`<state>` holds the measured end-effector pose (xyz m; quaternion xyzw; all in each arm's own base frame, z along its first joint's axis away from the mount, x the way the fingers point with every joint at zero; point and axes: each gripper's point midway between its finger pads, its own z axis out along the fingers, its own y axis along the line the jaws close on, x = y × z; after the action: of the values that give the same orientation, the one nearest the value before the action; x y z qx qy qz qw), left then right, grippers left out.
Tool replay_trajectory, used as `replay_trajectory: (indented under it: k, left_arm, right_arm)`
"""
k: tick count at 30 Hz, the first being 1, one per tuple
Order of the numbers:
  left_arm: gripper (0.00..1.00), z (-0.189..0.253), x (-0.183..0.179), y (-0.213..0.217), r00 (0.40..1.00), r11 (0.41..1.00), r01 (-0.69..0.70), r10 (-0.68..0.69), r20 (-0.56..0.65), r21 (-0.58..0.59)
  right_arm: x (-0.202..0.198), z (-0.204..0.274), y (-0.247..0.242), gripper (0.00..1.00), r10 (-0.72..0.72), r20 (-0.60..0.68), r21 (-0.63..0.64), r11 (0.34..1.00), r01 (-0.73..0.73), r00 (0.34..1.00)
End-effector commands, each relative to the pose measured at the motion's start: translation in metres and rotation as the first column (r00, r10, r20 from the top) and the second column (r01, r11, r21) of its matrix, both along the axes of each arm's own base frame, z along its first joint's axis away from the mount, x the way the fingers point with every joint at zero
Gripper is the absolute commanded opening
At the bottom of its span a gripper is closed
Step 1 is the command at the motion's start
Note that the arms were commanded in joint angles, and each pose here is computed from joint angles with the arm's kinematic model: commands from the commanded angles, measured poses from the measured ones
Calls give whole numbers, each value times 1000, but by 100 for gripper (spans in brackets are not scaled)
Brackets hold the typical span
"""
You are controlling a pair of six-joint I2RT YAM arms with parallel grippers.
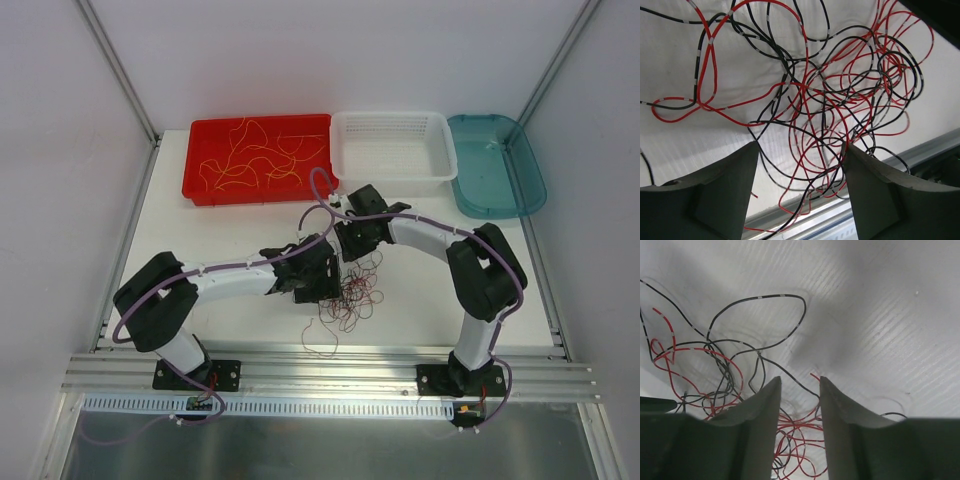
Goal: Untangle the cables
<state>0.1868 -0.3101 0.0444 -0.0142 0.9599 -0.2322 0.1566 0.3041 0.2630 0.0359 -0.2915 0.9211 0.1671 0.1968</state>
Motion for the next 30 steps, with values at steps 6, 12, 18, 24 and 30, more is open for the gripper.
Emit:
replay_trajectory:
  k: [6, 12, 18, 24, 30]
  left_arm:
    - [53, -15, 0, 1, 1000, 999, 23, -24, 5, 41]
    - [29, -22, 4, 10, 1000, 998, 17, -17, -7, 61]
    - [13, -23, 8, 20, 1000, 996, 19, -18, -13, 85]
    - [6, -23, 16, 42, 1000, 992, 9, -8, -10, 129]
    - [6, -26, 24, 77, 999, 986, -35, 38, -15, 166]
  right_arm:
    - [12, 36, 0, 12, -11, 72, 44, 999, 8, 997]
    - [10, 96, -30, 1, -82, 151, 46, 996, 76, 985]
    - [2, 195, -54, 1, -146, 299, 125, 986, 113, 943]
    - [-10, 281, -83, 1, -234, 440, 224, 963, 147, 867]
    - [-24, 366, -127, 1, -376, 579, 338, 918, 207, 723]
